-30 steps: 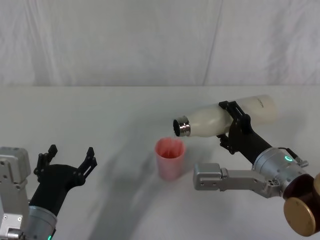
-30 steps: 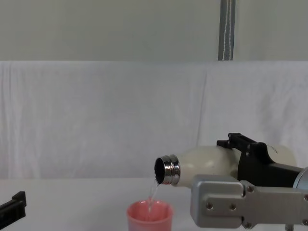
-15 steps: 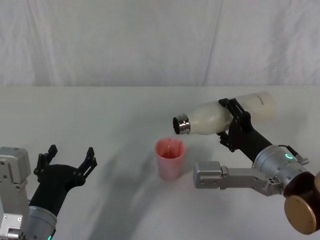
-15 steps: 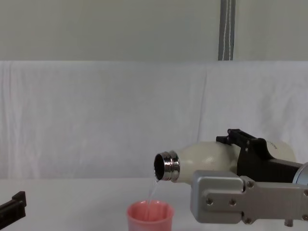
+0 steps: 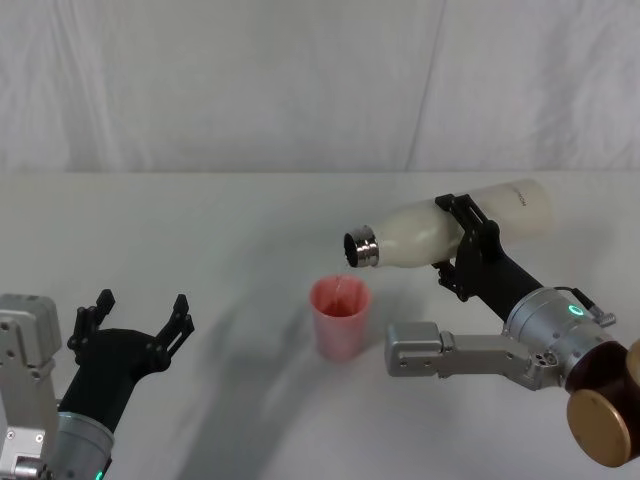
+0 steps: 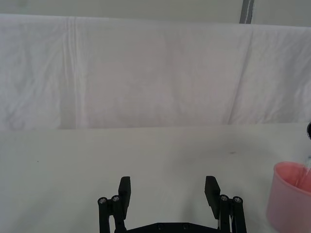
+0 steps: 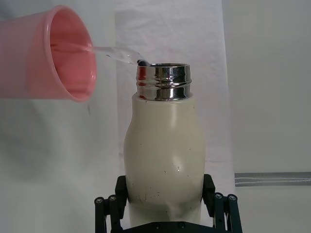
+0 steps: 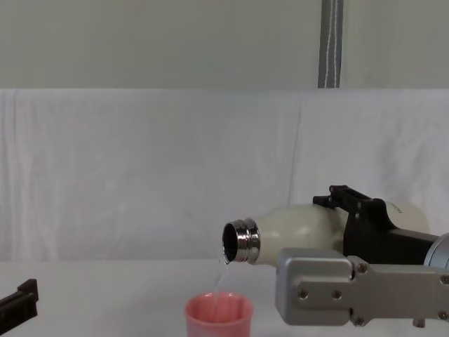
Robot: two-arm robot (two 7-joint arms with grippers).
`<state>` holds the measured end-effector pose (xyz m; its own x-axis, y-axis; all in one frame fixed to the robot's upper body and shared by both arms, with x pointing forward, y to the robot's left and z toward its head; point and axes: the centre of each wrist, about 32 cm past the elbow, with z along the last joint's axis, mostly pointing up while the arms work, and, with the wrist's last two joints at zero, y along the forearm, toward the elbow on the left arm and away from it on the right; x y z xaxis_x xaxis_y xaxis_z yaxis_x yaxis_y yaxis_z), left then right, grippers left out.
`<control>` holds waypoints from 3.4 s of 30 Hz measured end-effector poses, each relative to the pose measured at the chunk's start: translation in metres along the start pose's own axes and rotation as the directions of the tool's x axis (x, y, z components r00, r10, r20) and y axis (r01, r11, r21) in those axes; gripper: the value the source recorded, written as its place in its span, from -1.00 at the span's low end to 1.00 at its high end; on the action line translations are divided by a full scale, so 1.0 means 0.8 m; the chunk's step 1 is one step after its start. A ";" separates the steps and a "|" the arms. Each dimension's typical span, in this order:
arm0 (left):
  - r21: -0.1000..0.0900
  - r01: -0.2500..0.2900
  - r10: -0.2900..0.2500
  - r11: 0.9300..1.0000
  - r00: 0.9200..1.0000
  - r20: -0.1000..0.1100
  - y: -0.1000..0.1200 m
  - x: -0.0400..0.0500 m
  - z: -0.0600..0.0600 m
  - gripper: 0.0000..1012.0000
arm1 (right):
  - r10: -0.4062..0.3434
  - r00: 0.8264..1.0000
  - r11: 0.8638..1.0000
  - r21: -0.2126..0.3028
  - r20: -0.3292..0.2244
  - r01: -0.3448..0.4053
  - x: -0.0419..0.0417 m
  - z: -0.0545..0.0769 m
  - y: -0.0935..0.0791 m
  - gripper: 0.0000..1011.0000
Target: Grasp the thermos with one hand and pour water into the cup lid.
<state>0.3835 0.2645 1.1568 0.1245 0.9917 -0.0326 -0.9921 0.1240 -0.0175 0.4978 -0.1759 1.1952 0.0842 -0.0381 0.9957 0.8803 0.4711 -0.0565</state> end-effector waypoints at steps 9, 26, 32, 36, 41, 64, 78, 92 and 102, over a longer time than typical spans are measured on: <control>0.000 0.000 0.000 1.000 1.000 0.000 0.000 0.000 0.000 0.98 | -0.002 1.000 1.000 -0.001 0.002 0.002 0.000 0.000 0.000 0.88; 0.000 0.000 0.000 1.000 1.000 0.000 0.000 0.000 0.000 0.98 | -0.006 1.000 1.000 -0.004 0.009 0.006 0.001 0.002 -0.001 0.88; 0.000 0.000 0.000 1.000 1.000 0.000 0.000 0.000 0.000 0.98 | -0.006 1.000 1.000 -0.005 0.012 0.006 0.000 0.002 -0.001 0.88; 0.000 0.000 0.000 1.000 1.000 0.000 0.000 0.000 0.000 0.98 | -0.007 1.000 1.000 -0.005 0.014 0.007 0.001 0.001 -0.001 0.88; 0.000 0.000 0.000 1.000 1.000 0.000 0.000 0.000 0.000 0.98 | -0.008 1.000 1.000 -0.007 0.018 0.008 0.001 0.001 -0.001 0.88; 0.000 0.000 0.000 1.000 1.000 0.000 0.000 0.000 0.000 0.98 | -0.010 1.000 1.000 -0.008 0.020 0.010 0.002 0.003 -0.001 0.88; 0.000 0.000 0.000 1.000 1.000 0.000 0.000 0.000 0.000 0.98 | -0.002 0.996 1.000 -0.006 -0.084 0.002 -0.003 0.002 -0.002 0.88; 0.000 0.000 0.000 1.000 1.000 0.000 0.000 0.000 0.000 0.98 | -0.013 0.966 0.999 0.026 -0.257 0.020 -0.012 -0.002 -0.001 0.88; 0.000 0.000 0.000 1.000 1.000 0.000 0.000 0.000 0.000 0.98 | -0.033 0.926 0.998 0.039 -0.376 0.051 -0.018 -0.005 -0.002 0.88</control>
<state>0.3835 0.2645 1.1568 0.1246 0.9917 -0.0326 -0.9921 0.1240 -0.0175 0.4970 -0.1800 1.1805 0.2243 -0.3822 0.8965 0.8647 0.5023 -0.0023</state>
